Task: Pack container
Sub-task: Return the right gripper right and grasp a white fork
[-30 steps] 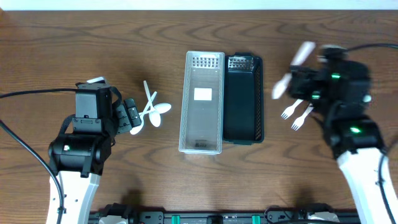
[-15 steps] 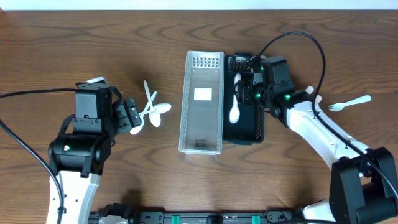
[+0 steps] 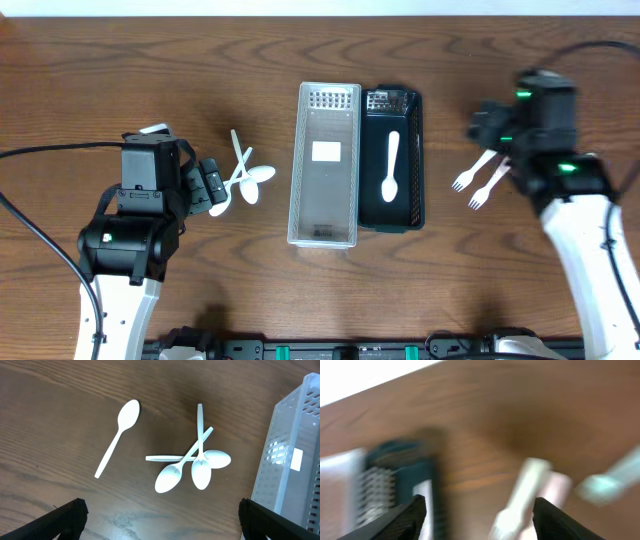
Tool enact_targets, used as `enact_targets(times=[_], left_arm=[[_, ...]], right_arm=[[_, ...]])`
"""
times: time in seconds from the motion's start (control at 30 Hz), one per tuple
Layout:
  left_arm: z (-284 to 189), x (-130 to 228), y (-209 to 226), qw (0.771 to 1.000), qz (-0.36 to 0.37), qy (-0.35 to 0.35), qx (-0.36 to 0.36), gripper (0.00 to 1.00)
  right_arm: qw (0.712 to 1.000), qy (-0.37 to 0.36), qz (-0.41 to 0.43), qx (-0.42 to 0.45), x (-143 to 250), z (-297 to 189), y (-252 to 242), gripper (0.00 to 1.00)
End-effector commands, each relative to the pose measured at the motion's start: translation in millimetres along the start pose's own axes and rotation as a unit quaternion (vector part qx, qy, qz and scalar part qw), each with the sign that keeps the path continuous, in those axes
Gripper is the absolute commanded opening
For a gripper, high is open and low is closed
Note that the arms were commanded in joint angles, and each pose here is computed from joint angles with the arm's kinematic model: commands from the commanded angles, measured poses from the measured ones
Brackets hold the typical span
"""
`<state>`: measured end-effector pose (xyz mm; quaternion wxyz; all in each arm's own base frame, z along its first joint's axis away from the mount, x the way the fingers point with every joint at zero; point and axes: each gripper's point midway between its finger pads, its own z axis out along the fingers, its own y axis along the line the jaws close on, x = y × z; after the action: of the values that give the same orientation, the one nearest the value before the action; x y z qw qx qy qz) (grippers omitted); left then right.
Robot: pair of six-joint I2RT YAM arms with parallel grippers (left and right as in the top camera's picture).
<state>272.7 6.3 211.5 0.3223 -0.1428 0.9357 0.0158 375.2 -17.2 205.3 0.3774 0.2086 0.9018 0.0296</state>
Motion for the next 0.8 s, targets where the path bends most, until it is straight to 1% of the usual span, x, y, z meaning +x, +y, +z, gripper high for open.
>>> enact_targets(times=[0.0,0.07,0.1,0.2,0.33,0.4,0.6,0.7,0.77], left_arm=[[-3,-5,1,1.000,0.002,-0.005,-0.002,0.98],[-3,-5,1,1.000,0.002,-0.005,-0.002,0.98],[-3,-5,1,1.000,0.002,-0.005,-0.002,0.98],[-3,-5,1,1.000,0.002,-0.005,-0.002,0.98],[-3,-5,1,1.000,0.002,-0.005,-0.002,0.98],[-3,-5,1,1.000,0.002,-0.005,-0.002,0.98],[-3,-5,1,1.000,0.002,-0.005,-0.002,0.98],[-3,-5,1,1.000,0.002,-0.005,-0.002,0.98],[-3,-5,1,1.000,0.002,-0.005,-0.002,0.98]], right_arm=[[0.979,0.014,0.147,0.139,6,13,-86,0.69],[0.956,0.042,0.231,0.175,20,20,-120,0.69],[0.949,0.059,0.254,0.179,26,27,-132,0.68],[0.931,0.091,0.311,0.167,36,51,-154,0.66],[0.915,0.114,0.365,0.128,38,83,-166,0.67],[0.907,0.130,0.380,0.123,40,95,-171,0.67],[0.896,0.167,0.386,0.139,37,124,-180,0.68],[0.898,0.165,0.383,0.137,27,134,-182,0.68],[0.903,0.159,0.376,0.133,19,137,-182,0.66]])
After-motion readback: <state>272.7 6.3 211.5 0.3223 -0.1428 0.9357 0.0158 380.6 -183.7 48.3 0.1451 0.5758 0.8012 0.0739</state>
